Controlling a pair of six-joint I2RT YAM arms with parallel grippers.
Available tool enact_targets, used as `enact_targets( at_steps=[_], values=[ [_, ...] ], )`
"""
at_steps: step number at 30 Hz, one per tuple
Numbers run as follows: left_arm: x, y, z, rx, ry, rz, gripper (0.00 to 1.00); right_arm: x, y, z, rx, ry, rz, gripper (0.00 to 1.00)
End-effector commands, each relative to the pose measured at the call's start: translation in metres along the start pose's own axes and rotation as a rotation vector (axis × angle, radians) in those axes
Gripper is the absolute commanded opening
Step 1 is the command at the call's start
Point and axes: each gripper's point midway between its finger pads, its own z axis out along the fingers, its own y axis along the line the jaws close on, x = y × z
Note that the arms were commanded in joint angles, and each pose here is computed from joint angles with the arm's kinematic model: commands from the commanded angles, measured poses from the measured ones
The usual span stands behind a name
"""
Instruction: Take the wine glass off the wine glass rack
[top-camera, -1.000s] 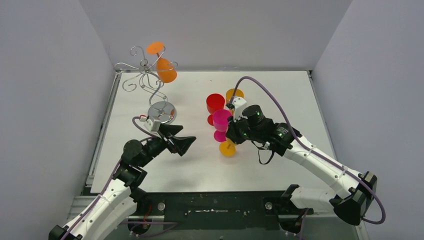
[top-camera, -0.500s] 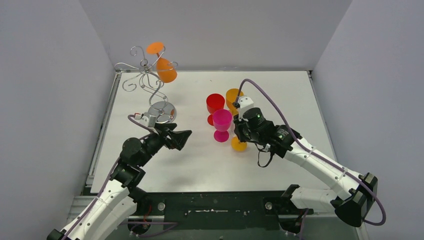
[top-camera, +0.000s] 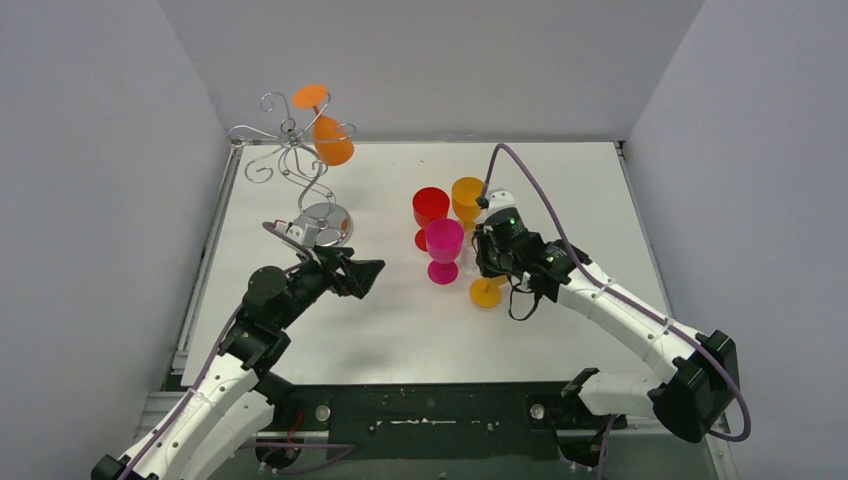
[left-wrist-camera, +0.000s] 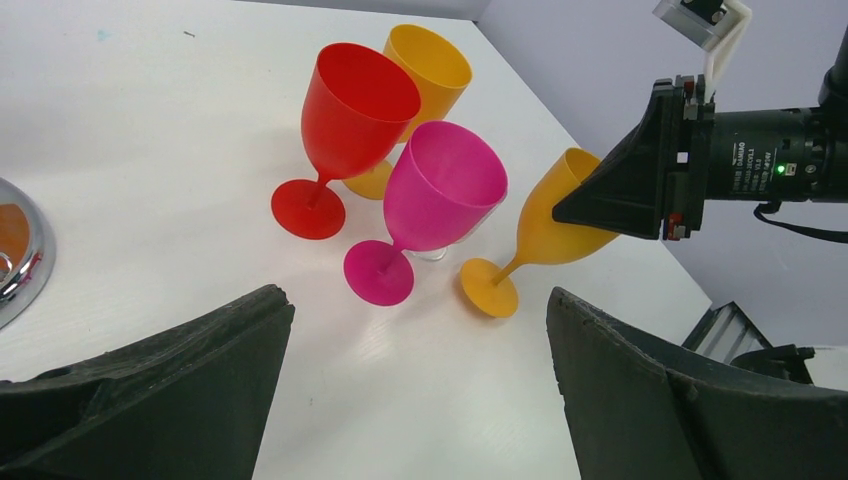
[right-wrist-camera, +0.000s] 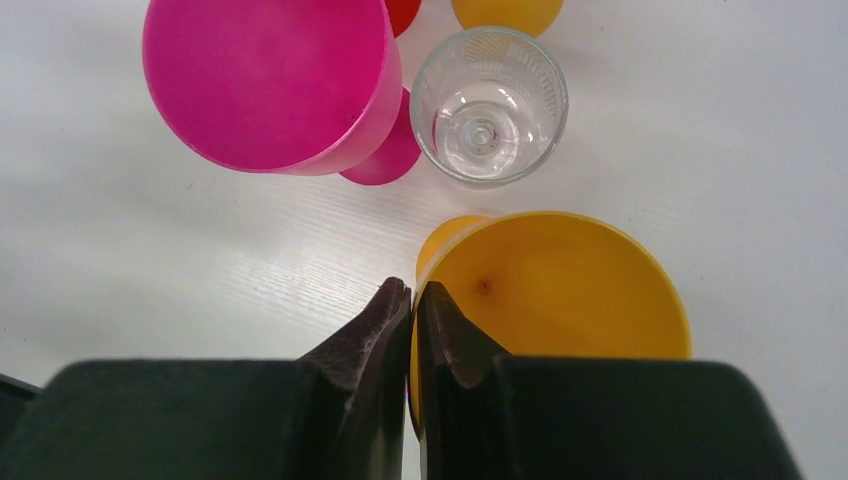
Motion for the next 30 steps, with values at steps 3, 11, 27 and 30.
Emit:
enact_targets(
  at_steps=[3,11,27,30],
  values=[
    [-0.021,-0.008,0.0,0.008,-0.029,0.028,0.97,0.0,-0.002,0.009,0.007,-0.004,0.007,0.02],
    [-0.022,-0.004,-0.001,-0.014,-0.037,0.028,0.97,0.0,-0.002,0.017,0.022,0.014,-0.007,0.06],
    [-0.021,0.0,-0.001,-0.034,-0.032,0.033,0.97,-0.008,0.009,0.021,-0.021,0.01,-0.026,0.15],
    [-0.022,0.002,0.0,-0.044,-0.036,0.031,0.97,-0.015,0.016,0.018,-0.051,-0.003,-0.021,0.18]
  ],
)
